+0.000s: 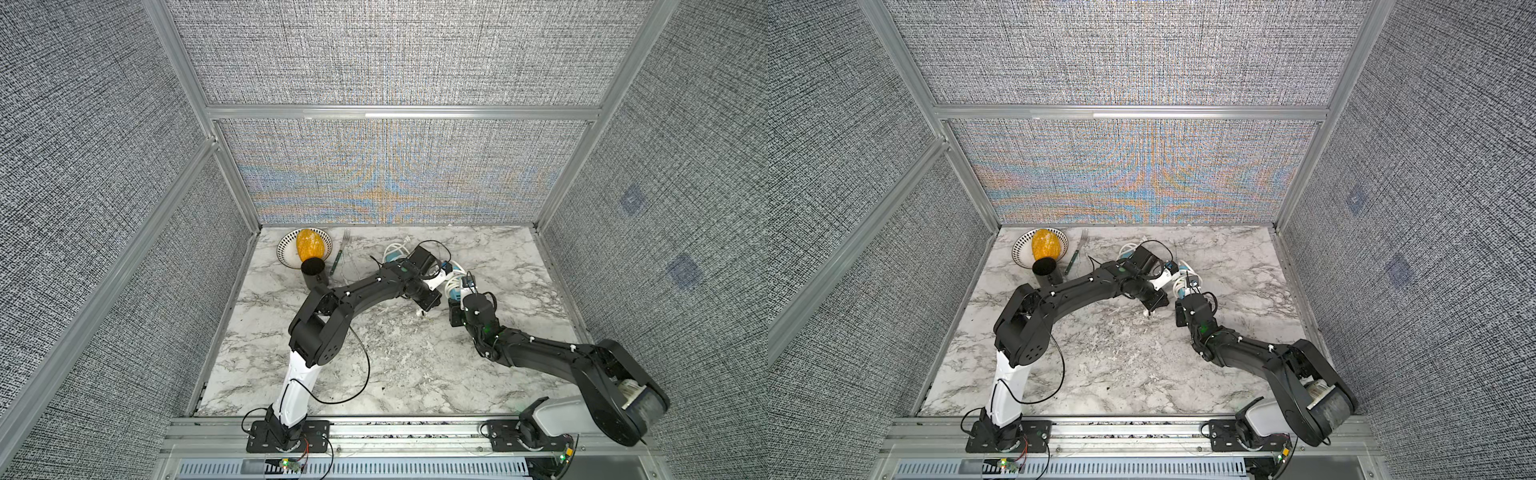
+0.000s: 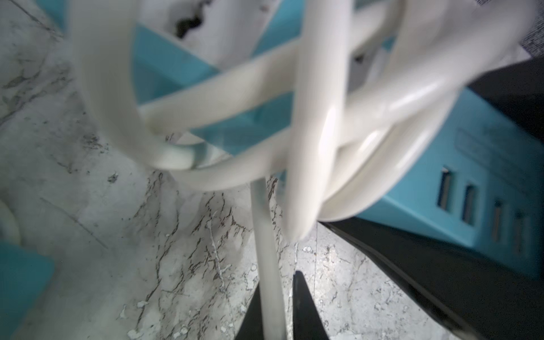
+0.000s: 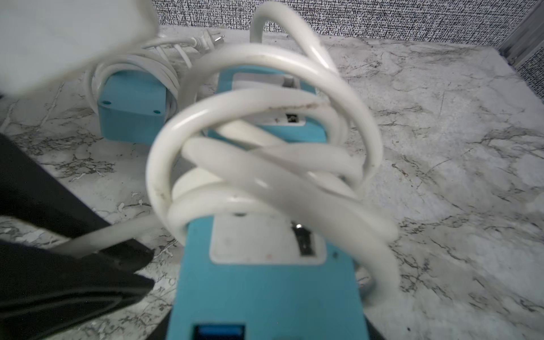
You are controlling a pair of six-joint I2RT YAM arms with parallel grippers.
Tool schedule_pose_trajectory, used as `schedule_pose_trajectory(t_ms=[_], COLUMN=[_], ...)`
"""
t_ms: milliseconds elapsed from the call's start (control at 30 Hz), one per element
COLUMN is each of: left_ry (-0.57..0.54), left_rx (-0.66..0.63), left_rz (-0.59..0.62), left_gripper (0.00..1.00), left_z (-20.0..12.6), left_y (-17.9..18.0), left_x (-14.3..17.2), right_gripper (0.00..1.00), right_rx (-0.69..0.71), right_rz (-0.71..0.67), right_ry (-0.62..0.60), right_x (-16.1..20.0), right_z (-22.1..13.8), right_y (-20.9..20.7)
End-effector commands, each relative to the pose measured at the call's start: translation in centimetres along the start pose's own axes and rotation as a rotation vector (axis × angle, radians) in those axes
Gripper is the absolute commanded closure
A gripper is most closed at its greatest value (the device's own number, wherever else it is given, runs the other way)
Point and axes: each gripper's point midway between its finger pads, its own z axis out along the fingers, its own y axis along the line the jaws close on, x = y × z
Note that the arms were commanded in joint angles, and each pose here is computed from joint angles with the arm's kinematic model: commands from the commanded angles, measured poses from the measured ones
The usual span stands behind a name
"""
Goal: Wrap the cord around the power strip
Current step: Place the power strip at the center of the board.
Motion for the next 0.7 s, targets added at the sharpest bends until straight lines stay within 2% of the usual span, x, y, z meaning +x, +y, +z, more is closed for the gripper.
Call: schedule_pose_trajectory(t_ms=[0, 100, 200, 333, 467, 667], left_ry=[0.076, 0.056, 0.060, 0.088, 0.134, 0.109], left_rx=[0.028, 0.086, 0.090, 0.095, 0.105, 0.087], left_rz=[0.002, -0.044, -0.079, -0.072, -0.113, -0.178], left_gripper=[0.92, 0.92, 0.91, 0.89, 0.85, 0.77], left_z=[0.9, 1.2, 1.0, 0.9, 1.3, 1.6], left_y=[0.0, 0.0, 0.9, 1.3, 1.7, 2.5], left_x=[2.4, 2.7, 3.0, 3.5, 5.1, 7.2], right_gripper=[1.00, 1.00, 1.00, 1.00, 1.00, 1.00], right_rx=[0.103, 0.109, 0.121, 0.140, 0.176, 0.175], right_rz=[-0.030, -0.071, -0.124, -0.192, -0.200, -0.211], right_ry=[0.042, 0.063, 0.106, 0.135, 0.154, 0.172], right_x=[1.4, 1.7, 2.4, 3.2, 3.6, 4.0], right_z=[0.3, 0.6, 1.3, 1.8, 2.3, 2.4], right_y=[-1.4, -0.6, 0.5, 1.7, 1.6, 1.8])
